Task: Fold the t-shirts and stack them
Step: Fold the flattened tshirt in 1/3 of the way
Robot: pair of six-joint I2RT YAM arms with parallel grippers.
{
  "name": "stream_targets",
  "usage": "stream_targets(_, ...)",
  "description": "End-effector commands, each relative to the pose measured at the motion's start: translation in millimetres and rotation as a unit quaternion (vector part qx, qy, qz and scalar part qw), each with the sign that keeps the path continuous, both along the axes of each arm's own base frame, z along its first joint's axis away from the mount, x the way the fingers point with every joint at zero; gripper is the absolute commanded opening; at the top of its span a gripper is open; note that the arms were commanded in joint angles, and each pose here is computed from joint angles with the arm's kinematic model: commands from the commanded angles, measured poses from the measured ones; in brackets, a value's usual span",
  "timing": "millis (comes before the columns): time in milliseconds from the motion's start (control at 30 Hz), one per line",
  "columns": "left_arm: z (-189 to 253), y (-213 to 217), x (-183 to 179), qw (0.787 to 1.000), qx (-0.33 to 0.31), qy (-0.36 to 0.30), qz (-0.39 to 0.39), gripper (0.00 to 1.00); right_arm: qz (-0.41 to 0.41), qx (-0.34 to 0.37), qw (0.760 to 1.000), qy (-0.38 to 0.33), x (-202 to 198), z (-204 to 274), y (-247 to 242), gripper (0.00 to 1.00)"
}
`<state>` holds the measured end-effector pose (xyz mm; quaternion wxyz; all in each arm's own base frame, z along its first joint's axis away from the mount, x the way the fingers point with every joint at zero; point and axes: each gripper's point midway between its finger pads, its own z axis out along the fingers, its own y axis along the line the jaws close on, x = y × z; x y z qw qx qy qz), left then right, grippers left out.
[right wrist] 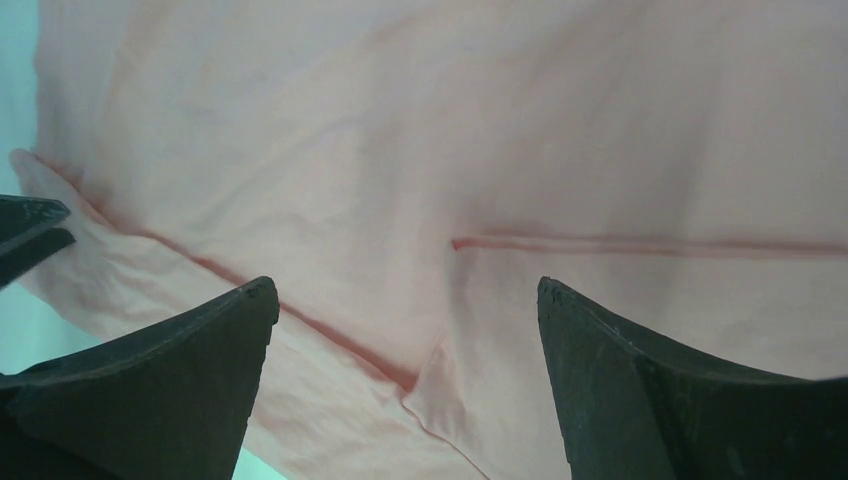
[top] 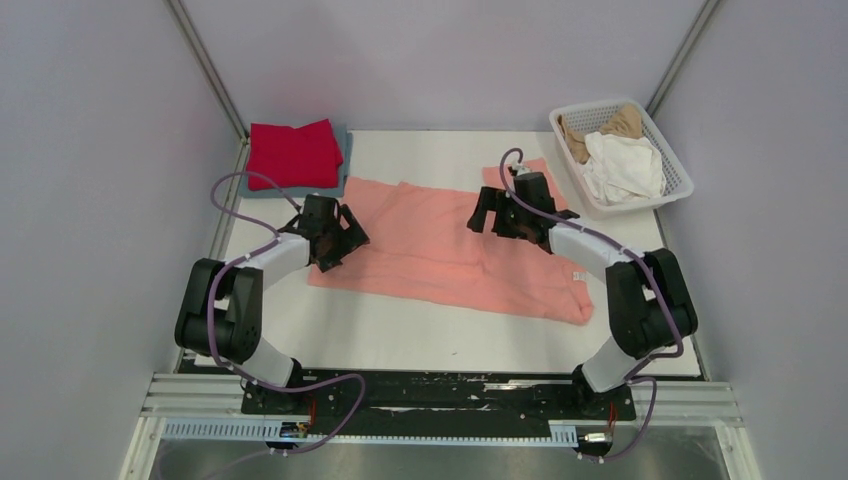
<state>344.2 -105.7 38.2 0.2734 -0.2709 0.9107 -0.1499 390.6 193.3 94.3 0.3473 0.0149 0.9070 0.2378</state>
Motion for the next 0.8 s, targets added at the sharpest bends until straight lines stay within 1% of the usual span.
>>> stream_targets(0, -9.7, 21.3, -15.6, 0.998, 0.051, 0.025, 0.015, 1.0, -0.065, -0.037, 0.997, 0.02, -33.9, -14.2, -34.4, 1.0)
stream_targets(167, -9.7, 17.5, -32.7, 0.999, 0.03, 0.032, 0.013, 1.0, -0.067, -0.02, 0.996, 0.045, -84.1, -29.6, -45.0, 1.0)
stream_targets(200, -15.4, 18.2, -41.9, 0.999, 0.027, 0.042, 0.017, 1.0, -0.066, -0.015, 0.996, 0.056, -93.3, -34.6, -45.4, 1.0)
stream_targets(300, -14.6, 18.6, -58.9, 0.999, 0.014, 0.042, 0.024, 1.0, -0.063, -0.012, 0.994, 0.084, -119.6, -48.5, -50.0, 1.0)
stream_targets(367, -18.2, 20.8, -73.9, 0.998, 0.009, 0.052, 0.032, 1.0, -0.056, -0.012, 0.993, 0.101, -137.5, -53.1, -52.7, 1.0)
stream_targets(400, -24.5, 22.3, -86.3, 0.997, 0.009, 0.069, 0.038, 1.0, -0.053, -0.012, 0.992, 0.11, -146.7, -55.2, -54.2, 1.0)
stream_targets(433, -21.5, 22.1, -90.5, 0.997, 0.004, 0.067, 0.041, 1.0, -0.05, -0.013, 0.992, 0.118, -155.7, -56.9, -56.2, 1.0)
stream_targets(467, -27.3, 23.3, -103.5, 0.995, 0.005, 0.086, 0.046, 1.0, -0.048, -0.013, 0.991, 0.121, -162.6, -57.1, -57.7, 1.0)
stream_targets(500, -23.9, 22.8, -107.8, 0.995, 0.002, 0.082, 0.047, 1.0, -0.046, -0.014, 0.991, 0.128, -171.2, -59.1, -59.8, 1.0)
stream_targets(533, -29.5, 23.1, -121.1, 0.994, 0.004, 0.1, 0.049, 1.0, -0.044, -0.013, 0.99, 0.135, -179.0, -60.0, -61.4, 1.0)
stream_targets(567, -25.0, 22.8, -123.8, 0.994, 0.002, 0.093, 0.051, 1.0, -0.042, -0.012, 0.989, 0.144, -188.2, -61.5, -62.7, 1.0)
stream_targets(600, -29.6, 22.2, -135.2, 0.993, 0.002, 0.106, 0.053, 1.0, -0.042, -0.012, 0.987, 0.155, -196.8, -61.1, -64.4, 1.0)
stream_targets(633, -25.1, 21.0, -137.5, 0.994, -0.004, 0.096, 0.054, 1.0, -0.043, -0.011, 0.985, 0.165, -205.7, -60.1, -65.9, 1.0)
stream_targets(700, -25.5, 20.1, -150.6, 0.993, -0.015, 0.097, 0.068, 1.0, -0.046, -0.003, 0.982, 0.182, -222.5, -58.0, -66.4, 1.0)
stream_targets(767, -23.5, 21.5, -160.5, 0.992, -0.021, 0.096, 0.081, 1.0, -0.028, 0.027, 0.982, 0.183, -231.0, -52.4, -54.6, 1.0)
